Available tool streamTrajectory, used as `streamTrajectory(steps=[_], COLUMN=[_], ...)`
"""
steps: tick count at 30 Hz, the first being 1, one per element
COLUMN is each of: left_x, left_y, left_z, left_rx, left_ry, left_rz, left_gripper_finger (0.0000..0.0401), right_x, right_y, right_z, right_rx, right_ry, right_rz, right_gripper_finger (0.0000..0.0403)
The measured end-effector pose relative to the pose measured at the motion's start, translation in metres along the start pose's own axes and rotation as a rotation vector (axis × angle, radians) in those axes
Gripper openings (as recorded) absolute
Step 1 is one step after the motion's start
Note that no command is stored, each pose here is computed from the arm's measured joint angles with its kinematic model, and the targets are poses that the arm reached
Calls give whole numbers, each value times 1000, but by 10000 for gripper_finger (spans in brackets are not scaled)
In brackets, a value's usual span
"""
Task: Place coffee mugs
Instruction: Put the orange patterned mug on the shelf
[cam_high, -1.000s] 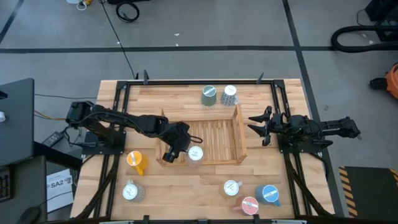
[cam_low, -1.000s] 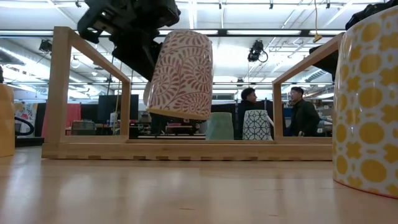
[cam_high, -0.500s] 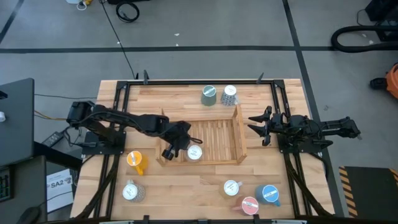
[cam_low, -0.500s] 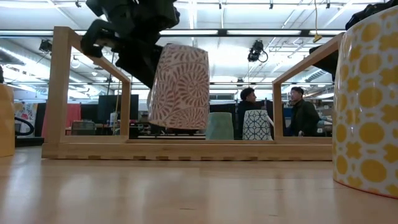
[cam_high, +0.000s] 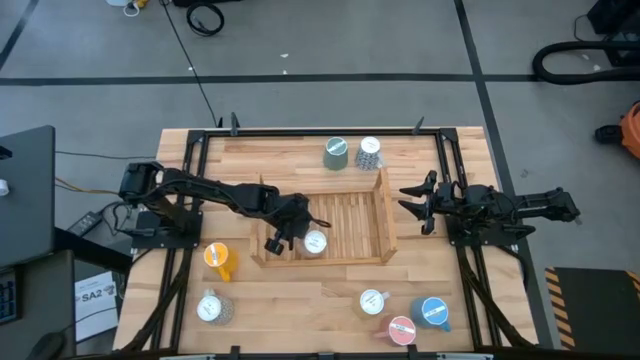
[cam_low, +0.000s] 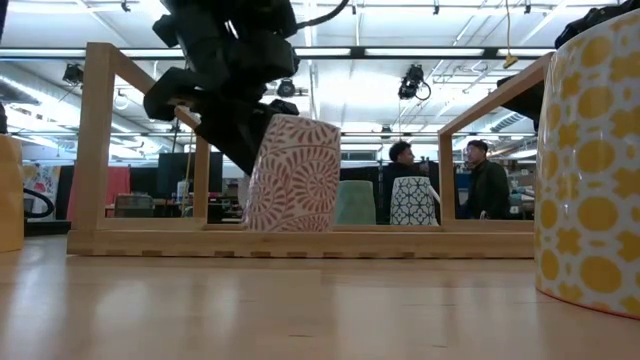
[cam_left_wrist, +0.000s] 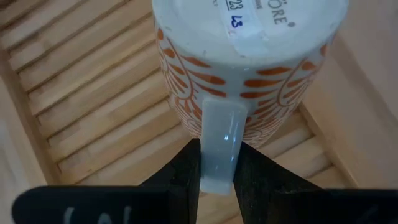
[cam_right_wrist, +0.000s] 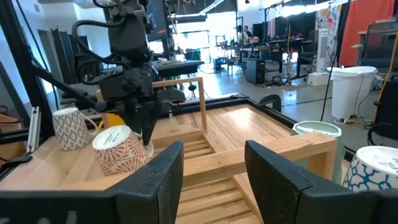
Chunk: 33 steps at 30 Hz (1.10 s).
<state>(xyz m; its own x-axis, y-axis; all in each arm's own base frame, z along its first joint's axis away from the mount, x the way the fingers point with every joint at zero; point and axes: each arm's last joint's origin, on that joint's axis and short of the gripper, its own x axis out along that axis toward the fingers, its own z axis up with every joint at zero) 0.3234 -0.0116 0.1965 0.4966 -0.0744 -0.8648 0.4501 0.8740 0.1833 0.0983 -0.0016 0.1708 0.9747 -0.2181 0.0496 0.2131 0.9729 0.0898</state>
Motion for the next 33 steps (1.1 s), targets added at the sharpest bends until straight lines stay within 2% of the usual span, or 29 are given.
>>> streamTrajectory(steps=[33], left_x=[5], left_y=[-2], left_z=[-4], left_rx=[5], left_ry=[53], left_rz=[-5], left_gripper_finger=[109], right_x=[0], right_y=[0], right_z=[0], right_rx=[0], right_ry=[0], right_rz=[0], right_gripper_finger=[177])
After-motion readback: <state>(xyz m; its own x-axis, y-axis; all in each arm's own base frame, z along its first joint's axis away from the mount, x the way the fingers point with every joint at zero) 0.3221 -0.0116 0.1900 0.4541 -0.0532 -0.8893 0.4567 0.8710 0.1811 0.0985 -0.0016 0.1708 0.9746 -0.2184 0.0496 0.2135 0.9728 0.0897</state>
